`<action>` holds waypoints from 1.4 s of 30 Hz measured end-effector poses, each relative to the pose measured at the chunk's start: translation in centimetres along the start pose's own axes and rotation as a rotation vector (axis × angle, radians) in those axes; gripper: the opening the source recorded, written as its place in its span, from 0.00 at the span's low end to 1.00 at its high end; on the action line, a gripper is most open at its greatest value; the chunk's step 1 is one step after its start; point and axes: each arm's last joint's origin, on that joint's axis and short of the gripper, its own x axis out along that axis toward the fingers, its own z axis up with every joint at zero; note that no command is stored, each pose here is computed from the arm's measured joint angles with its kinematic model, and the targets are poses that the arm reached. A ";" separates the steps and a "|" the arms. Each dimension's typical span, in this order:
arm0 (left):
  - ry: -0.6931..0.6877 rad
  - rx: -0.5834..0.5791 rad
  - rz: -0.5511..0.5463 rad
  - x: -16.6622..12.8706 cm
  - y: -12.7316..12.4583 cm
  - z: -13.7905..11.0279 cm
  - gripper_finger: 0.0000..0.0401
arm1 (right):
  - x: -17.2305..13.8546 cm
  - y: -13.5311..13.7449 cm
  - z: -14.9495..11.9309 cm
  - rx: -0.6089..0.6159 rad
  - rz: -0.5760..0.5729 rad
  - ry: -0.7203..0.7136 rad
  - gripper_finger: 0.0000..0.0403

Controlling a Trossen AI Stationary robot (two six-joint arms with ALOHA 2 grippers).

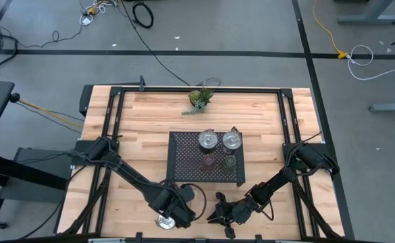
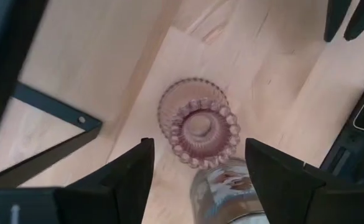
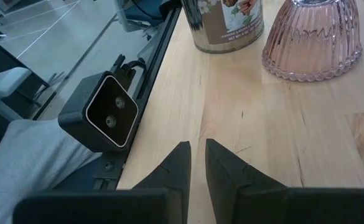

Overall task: Pick & Place candle stick holders
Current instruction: Put the pink glass candle holder on the shelf aligned with the other glass candle holders

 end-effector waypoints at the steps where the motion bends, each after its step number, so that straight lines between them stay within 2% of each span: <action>1: 0.007 -0.004 -0.002 0.3 0.1 -0.1 0.63 | 0.0 0.0 0.0 0.000 0.000 0.000 0.12; 17: -0.010 0.005 0.024 1.2 0.5 0.1 0.63 | 0.0 0.0 0.0 0.000 0.000 0.000 0.12; 26: -0.034 0.026 -0.010 2.3 0.1 0.3 0.63 | 0.0 0.0 0.0 0.000 0.000 0.000 0.12; 33: -0.045 0.036 0.023 2.8 0.3 0.3 0.63 | 0.0 0.0 0.0 0.000 0.000 0.000 0.12; 37: -0.057 0.036 0.037 3.0 0.3 0.3 0.58 | 0.0 0.0 0.0 0.000 0.000 0.000 0.12; 42: -0.054 0.036 0.036 3.0 0.3 0.3 0.44 | 0.0 0.0 0.0 0.000 0.000 0.000 0.12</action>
